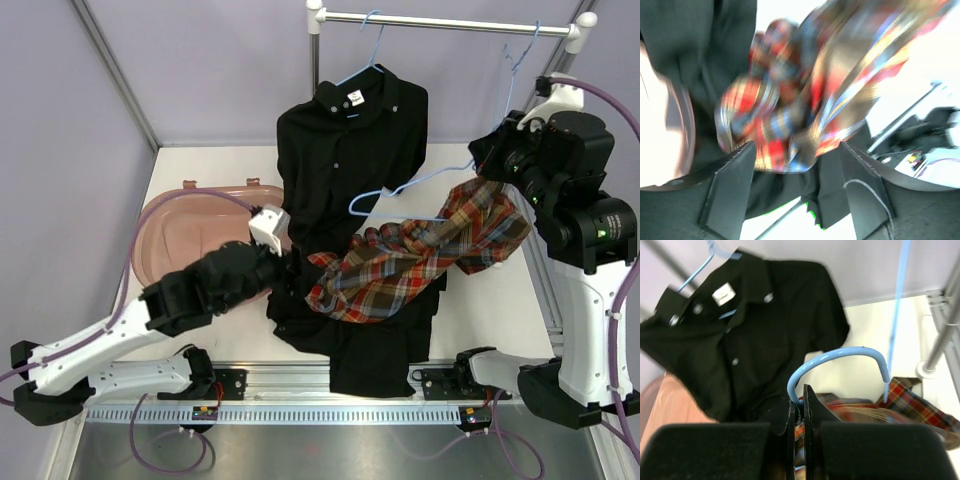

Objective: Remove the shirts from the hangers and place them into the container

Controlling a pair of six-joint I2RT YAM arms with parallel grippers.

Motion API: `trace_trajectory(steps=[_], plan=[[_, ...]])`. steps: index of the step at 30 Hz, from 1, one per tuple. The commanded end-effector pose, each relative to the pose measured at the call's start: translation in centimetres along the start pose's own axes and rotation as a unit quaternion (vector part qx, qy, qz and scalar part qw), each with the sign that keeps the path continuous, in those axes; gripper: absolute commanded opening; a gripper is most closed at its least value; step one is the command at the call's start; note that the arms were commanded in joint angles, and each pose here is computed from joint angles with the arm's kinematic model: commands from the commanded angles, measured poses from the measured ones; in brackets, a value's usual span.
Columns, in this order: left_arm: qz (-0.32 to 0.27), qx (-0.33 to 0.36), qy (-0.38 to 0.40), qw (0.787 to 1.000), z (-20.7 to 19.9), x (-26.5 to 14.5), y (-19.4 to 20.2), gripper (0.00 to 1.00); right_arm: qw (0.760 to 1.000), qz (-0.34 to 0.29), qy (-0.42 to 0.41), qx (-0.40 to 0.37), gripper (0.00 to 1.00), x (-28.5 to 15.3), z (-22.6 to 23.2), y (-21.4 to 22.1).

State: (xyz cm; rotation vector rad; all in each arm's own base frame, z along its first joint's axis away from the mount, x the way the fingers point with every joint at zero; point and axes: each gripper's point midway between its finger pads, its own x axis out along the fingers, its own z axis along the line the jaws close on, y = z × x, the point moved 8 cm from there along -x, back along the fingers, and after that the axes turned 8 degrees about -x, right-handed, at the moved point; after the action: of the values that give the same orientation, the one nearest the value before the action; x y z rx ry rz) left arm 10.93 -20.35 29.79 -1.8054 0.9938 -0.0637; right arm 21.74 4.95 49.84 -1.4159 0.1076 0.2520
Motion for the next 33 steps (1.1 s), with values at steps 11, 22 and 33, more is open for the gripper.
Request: trace_trajectory(steps=[11,22,33], plan=[[-0.061,0.11,0.16,0.979,-7.0,-4.2,-9.1,0.77,0.992,0.047,-0.107,-0.054,0.0,0.5,3.3,4.0],[-0.052,0.112,0.193,0.973,-8.5,-3.2,-9.3,0.78,0.987,0.069,-0.122,-0.074,0.0,1.1,4.6,4.8],[-0.07,0.113,0.193,0.972,-8.1,-4.0,-9.6,0.79,0.987,0.079,-0.115,-0.083,0.0,1.7,5.2,5.8]])
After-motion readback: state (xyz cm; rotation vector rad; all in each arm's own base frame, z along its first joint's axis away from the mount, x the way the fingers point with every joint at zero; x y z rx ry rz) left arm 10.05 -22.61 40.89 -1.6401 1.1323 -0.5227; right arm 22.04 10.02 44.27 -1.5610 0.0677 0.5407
